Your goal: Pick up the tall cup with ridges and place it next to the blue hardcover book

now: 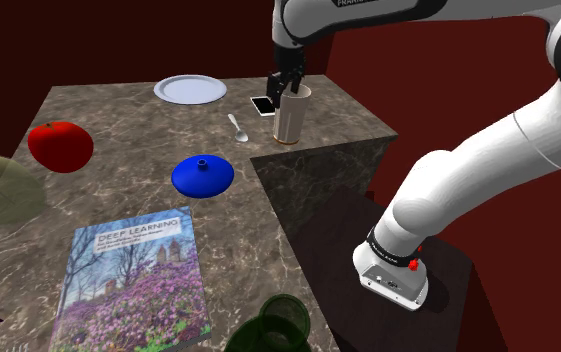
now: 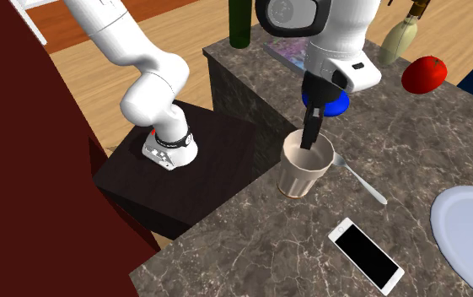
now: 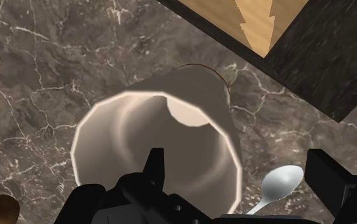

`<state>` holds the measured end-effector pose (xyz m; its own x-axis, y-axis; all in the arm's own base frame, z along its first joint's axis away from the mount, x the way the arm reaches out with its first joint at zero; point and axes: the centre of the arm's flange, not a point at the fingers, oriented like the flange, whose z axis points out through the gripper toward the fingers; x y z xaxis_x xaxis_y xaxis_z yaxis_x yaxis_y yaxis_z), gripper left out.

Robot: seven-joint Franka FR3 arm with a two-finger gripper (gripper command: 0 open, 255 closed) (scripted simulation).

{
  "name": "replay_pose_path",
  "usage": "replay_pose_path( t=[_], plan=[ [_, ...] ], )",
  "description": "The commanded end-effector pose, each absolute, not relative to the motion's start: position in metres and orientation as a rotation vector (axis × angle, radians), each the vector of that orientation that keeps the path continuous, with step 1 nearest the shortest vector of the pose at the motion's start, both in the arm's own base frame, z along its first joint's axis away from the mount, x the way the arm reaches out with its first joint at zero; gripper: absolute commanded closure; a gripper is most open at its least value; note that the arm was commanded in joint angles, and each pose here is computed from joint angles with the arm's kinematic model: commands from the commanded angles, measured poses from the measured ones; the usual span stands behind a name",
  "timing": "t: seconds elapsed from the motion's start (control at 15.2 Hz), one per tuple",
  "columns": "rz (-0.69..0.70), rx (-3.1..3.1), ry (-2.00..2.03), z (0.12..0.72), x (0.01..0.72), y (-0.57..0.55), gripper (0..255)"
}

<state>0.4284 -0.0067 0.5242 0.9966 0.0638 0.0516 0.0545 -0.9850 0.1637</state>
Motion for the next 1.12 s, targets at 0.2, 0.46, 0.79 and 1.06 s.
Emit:
replay_pose_path(
  t=[0.2, 0.46, 0.79, 1.06],
  plan=[
    [0.086, 2.976, 0.088, 0.501, 0.431, -0.01, 0],
    [0.086, 2.976, 0.088, 0.501, 0.431, -0.01, 0],
    [0.086, 2.976, 0.088, 0.502, 0.431, -0.01, 255],
    [0.086, 2.976, 0.088, 0.501, 0.431, -0.01, 255]
  ],
)
